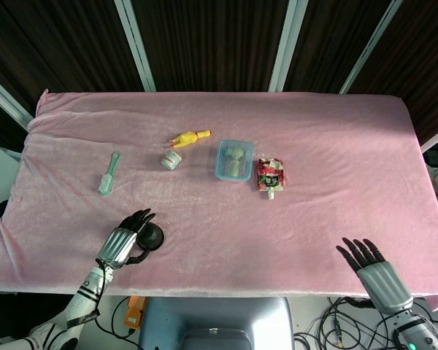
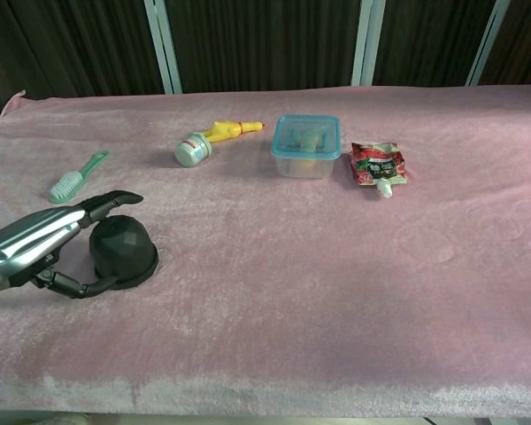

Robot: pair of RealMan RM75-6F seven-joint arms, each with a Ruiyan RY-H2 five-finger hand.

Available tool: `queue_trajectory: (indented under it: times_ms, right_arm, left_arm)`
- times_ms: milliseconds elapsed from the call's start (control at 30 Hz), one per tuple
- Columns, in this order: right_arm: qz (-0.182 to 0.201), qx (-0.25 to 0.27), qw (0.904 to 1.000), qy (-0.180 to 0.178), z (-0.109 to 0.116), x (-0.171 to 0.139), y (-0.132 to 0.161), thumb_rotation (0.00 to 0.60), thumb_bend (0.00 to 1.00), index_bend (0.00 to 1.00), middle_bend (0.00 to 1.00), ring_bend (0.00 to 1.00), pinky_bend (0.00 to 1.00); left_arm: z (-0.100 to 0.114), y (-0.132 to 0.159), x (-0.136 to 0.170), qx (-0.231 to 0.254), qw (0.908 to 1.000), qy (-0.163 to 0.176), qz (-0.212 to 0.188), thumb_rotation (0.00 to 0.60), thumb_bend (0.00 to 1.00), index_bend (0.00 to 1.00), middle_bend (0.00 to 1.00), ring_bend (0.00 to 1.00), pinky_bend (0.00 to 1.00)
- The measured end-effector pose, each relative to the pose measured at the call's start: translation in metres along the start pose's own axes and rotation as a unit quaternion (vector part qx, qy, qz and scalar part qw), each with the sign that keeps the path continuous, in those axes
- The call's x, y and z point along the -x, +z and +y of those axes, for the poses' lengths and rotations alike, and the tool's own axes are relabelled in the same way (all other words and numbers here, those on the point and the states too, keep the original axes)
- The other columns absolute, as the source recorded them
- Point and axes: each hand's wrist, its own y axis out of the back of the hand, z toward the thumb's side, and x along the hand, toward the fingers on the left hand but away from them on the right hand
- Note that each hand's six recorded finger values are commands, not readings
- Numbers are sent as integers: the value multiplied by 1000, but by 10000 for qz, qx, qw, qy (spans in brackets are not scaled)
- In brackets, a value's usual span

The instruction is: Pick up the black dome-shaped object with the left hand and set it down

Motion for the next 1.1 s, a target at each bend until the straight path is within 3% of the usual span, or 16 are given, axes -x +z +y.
queue_trajectory:
  times_ms: [167,433,767,1100]
  right_arm:
    - [-2,-11,10000,12,-1,0,0,600,0,0,0,0,84]
    - [-1,-8,10000,8,-1,0,0,600,0,0,0,0,84]
    - [0,-4,10000,0,0,0,0,600,0,0,0,0,84]
    - [0,0,10000,-3,0,0,0,600,0,0,0,0,84]
  left_arm:
    - [8,5,3,43,9999,88,-85,600,328,119,5,6,152]
    - [10,10,6,72,9999,-31,-119,600,324,159,138,172,171]
    - [2,11,3,-150,9998,63,-152,600,330,278,249,291,458]
    - [7,15,3,-152,9990,318,-286,600,331,329,308,377,546]
